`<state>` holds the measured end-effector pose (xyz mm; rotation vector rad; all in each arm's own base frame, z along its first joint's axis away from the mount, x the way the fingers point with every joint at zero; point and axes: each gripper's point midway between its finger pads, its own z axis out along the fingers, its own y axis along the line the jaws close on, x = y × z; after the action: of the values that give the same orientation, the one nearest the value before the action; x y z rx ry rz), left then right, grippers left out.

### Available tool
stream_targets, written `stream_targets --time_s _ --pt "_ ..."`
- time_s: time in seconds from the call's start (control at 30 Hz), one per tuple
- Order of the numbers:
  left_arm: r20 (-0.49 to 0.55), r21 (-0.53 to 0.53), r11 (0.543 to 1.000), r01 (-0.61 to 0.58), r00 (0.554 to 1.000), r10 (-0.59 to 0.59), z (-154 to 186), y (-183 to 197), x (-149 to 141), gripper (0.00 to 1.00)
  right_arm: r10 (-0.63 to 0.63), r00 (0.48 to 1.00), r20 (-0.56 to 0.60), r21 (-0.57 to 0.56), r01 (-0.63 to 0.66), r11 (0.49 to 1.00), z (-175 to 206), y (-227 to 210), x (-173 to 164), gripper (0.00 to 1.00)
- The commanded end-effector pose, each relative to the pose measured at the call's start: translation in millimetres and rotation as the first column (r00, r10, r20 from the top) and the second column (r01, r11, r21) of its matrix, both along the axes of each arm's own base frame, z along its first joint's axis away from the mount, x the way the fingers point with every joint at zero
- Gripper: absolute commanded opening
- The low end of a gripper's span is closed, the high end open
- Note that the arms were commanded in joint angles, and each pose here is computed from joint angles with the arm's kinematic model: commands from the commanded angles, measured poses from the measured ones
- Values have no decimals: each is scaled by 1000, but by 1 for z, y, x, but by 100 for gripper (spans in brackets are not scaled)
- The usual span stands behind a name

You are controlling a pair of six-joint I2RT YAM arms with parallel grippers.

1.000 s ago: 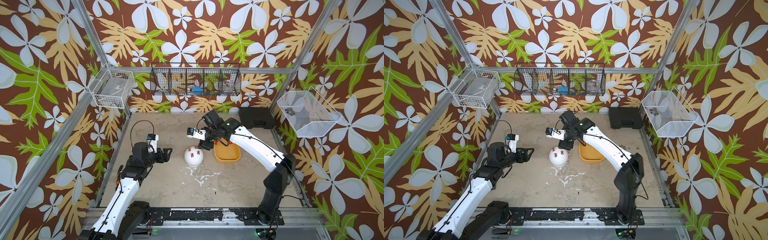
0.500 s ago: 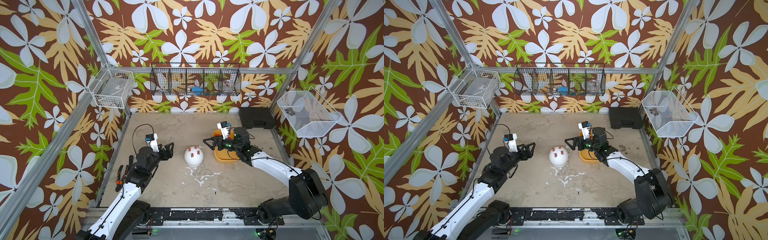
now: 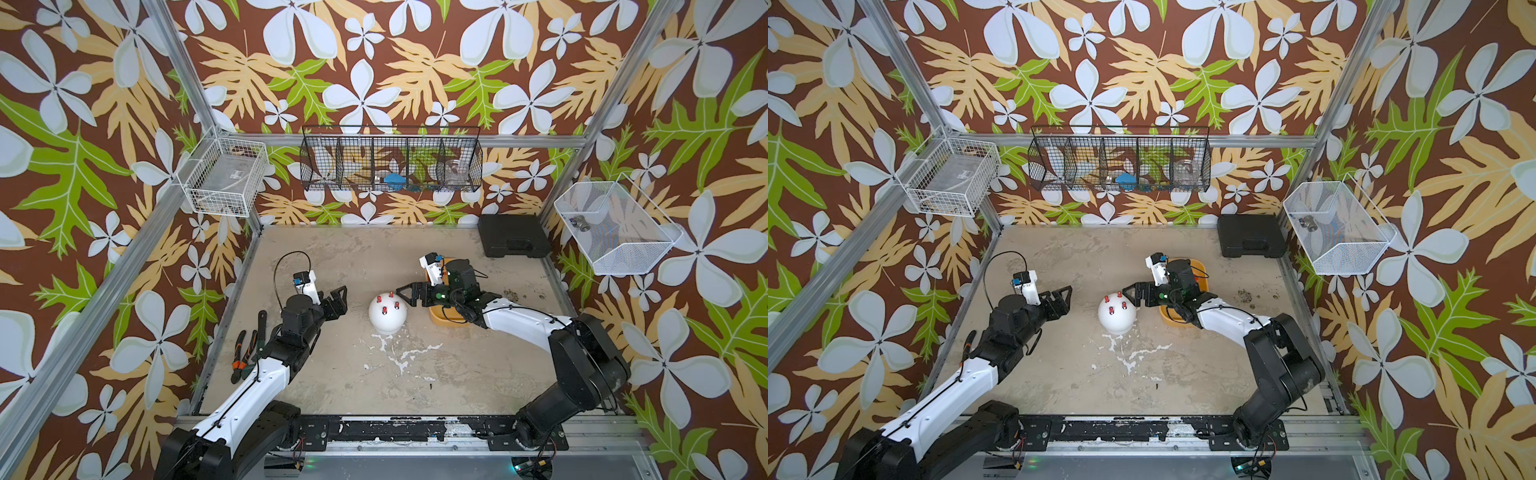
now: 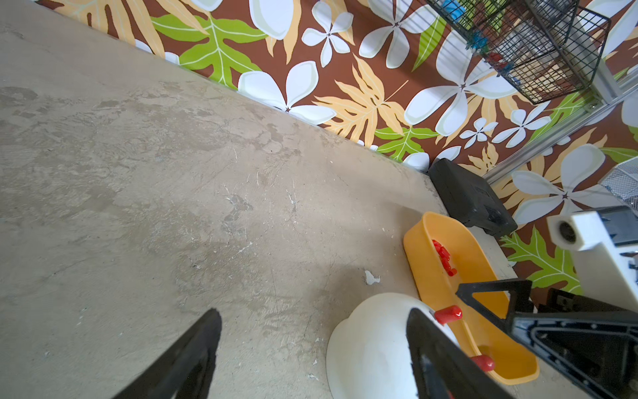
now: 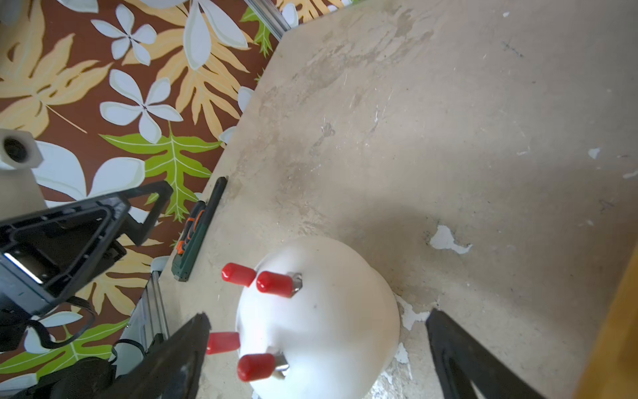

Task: Cover the protruding screws with screw protection sleeves
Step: Attach the screw protection sleeve to the screw.

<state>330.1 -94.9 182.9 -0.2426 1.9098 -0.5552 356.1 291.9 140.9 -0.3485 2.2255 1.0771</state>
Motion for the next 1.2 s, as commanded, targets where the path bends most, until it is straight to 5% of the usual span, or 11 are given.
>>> stream_targets --time_s 0.0,0.83,1.0,1.17 --pt "35 -3 1000 -4 999 5 7 0 2 85 14 1000 -1 -20 -14 1000 -10 3 -1 100" --pt "16 17 999 -35 999 35 -13 4 5 85 -29 999 29 -190 34 981 -41 -10 -11 95" --pt "56 20 997 -68 996 67 1 9 10 86 -30 996 87 -156 43 987 1 -7 -6 95" --pt "187 4 987 -162 969 159 38 23 20 89 -47 960 276 -32 58 998 92 -4 0 100"
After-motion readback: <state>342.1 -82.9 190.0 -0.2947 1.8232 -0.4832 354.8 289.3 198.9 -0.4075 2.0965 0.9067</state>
